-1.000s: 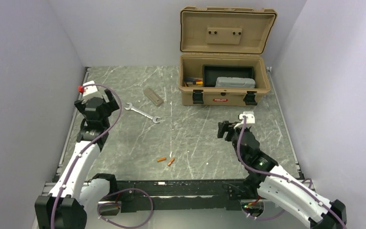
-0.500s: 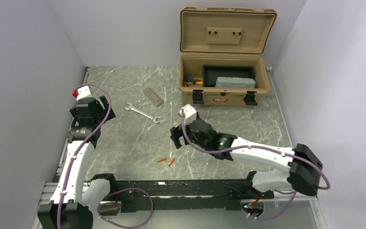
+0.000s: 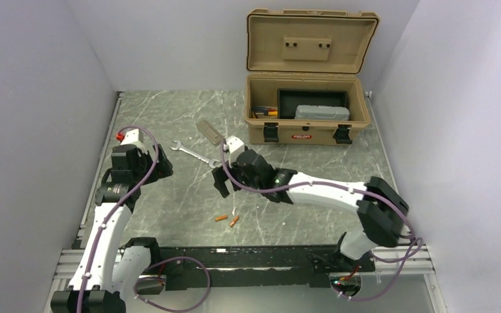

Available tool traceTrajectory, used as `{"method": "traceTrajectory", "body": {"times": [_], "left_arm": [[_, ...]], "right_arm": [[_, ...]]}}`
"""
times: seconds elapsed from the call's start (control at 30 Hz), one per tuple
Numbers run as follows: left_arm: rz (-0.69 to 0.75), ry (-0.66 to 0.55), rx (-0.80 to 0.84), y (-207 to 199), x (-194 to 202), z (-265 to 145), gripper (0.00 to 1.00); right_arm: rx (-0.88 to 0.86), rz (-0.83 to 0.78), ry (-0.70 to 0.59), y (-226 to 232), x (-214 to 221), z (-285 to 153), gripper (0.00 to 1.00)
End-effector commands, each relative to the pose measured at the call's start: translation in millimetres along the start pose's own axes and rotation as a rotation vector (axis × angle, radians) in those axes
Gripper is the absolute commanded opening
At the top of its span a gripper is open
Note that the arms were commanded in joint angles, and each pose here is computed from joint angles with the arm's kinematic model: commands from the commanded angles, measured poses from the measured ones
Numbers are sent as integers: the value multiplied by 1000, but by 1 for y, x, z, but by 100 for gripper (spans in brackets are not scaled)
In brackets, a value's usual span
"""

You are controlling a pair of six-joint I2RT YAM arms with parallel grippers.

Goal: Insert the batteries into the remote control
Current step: Pick up the remote control from the center of the board.

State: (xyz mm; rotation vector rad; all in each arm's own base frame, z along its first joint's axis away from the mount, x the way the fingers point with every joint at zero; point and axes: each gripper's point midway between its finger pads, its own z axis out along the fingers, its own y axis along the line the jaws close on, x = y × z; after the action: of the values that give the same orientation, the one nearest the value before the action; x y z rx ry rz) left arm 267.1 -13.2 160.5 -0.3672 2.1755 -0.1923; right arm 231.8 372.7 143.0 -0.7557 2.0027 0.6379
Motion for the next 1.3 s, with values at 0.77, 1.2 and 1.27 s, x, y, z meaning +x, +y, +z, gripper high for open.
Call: {"method": "traceTrajectory", "body": {"times": [0.77, 1.2, 1.27], "left_arm": [[96, -101, 22, 4, -4, -27, 99], [95, -83, 17, 5, -1, -24, 100], [95, -80, 16, 5, -1, -23, 99]], "right_arm": [[68, -135, 125, -92, -60, 219, 99], [98, -138, 108, -120, -61, 226, 100], [99, -152, 102, -121, -63, 226, 100]]}}
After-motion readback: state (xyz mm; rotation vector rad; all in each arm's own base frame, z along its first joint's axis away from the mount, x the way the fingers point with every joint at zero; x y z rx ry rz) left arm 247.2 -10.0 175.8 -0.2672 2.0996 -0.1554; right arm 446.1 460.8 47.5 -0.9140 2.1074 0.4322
